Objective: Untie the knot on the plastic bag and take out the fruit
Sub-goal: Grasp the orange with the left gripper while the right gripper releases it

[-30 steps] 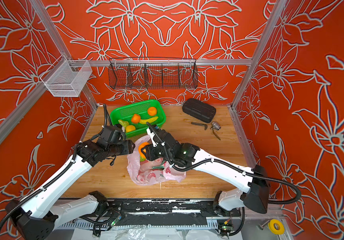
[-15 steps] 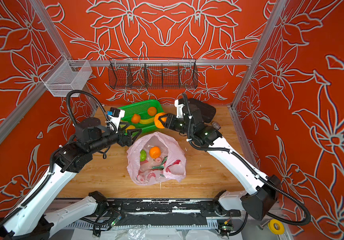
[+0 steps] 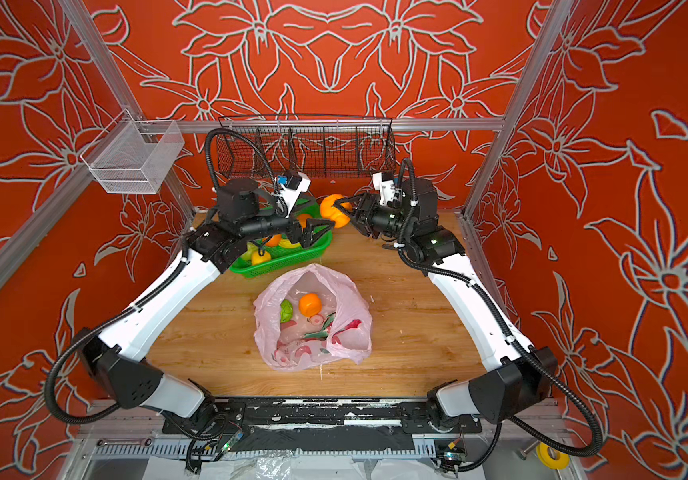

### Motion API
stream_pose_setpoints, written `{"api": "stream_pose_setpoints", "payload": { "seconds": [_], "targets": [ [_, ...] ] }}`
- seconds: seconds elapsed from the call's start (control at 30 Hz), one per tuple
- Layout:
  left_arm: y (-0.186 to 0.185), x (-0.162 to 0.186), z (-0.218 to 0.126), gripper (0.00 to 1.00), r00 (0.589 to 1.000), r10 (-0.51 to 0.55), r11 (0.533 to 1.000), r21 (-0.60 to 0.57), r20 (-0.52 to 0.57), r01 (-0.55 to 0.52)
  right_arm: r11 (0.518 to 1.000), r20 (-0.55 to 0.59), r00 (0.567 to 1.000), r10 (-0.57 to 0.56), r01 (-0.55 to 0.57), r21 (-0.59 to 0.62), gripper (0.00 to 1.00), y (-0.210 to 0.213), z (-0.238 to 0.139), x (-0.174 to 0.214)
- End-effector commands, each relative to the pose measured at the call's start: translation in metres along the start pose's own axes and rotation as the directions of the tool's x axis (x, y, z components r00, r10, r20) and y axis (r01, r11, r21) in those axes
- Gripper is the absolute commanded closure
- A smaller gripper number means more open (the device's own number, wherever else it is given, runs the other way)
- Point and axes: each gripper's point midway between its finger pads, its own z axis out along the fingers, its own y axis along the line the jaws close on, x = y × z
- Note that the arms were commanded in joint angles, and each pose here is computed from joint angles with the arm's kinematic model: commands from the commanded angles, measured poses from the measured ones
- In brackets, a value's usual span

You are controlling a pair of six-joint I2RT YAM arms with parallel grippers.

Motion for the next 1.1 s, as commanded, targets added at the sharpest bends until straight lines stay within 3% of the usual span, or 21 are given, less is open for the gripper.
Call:
{"api": "stream_pose_setpoints", "payload": {
  "seconds": [0.0, 0.2, 0.43, 0.73, 0.8, 0.93, 1.07],
  "targets": [
    [-0.011, -0.029, 0.01, 0.02, 0.992, 0.096, 0.99, 0.095, 0.088, -0.104, 0.995, -0.051, 0.998, -0.021, 0.016, -0.099, 0.54, 0.029, -0.003, 0.001],
    [-0.013, -0.041, 0.036, 0.0, 0.982, 0.147, 0.971, 0.17, 0.12, -0.166, 0.992, -0.047, 0.999, 0.007, -0.013, -0.127, 0.54, 0.033, 0.001, -0.007],
    [-0.006, -0.042, 0.05, 0.14, 0.983, 0.132, 0.972, 0.179, 0.128, -0.154, 0.988, -0.011, 0.999, 0.038, -0.039, -0.15, 0.54, 0.031, -0.003, -0.023],
    [0.0, -0.045, 0.05, 0.08, 0.981, 0.136, 0.979, 0.136, 0.137, -0.154, 0.984, -0.002, 0.997, 0.076, -0.075, -0.159, 0.54, 0.022, -0.005, -0.036],
    [0.0, -0.045, 0.05, 0.15, 0.981, 0.137, 0.979, 0.135, 0.136, -0.155, 0.984, -0.017, 0.997, 0.074, -0.076, -0.16, 0.54, 0.021, -0.003, -0.035],
    [0.002, -0.045, 0.05, 0.38, 0.982, 0.135, 0.979, 0.134, 0.131, -0.153, 0.988, -0.015, 0.997, 0.078, -0.079, -0.135, 0.54, 0.013, -0.003, -0.034],
    [0.002, -0.043, 0.049, 0.43, 0.984, 0.134, 0.98, 0.132, 0.116, -0.149, 0.987, -0.031, 0.996, 0.08, -0.083, -0.135, 0.49, 0.01, 0.0, -0.035]
  ]
}}
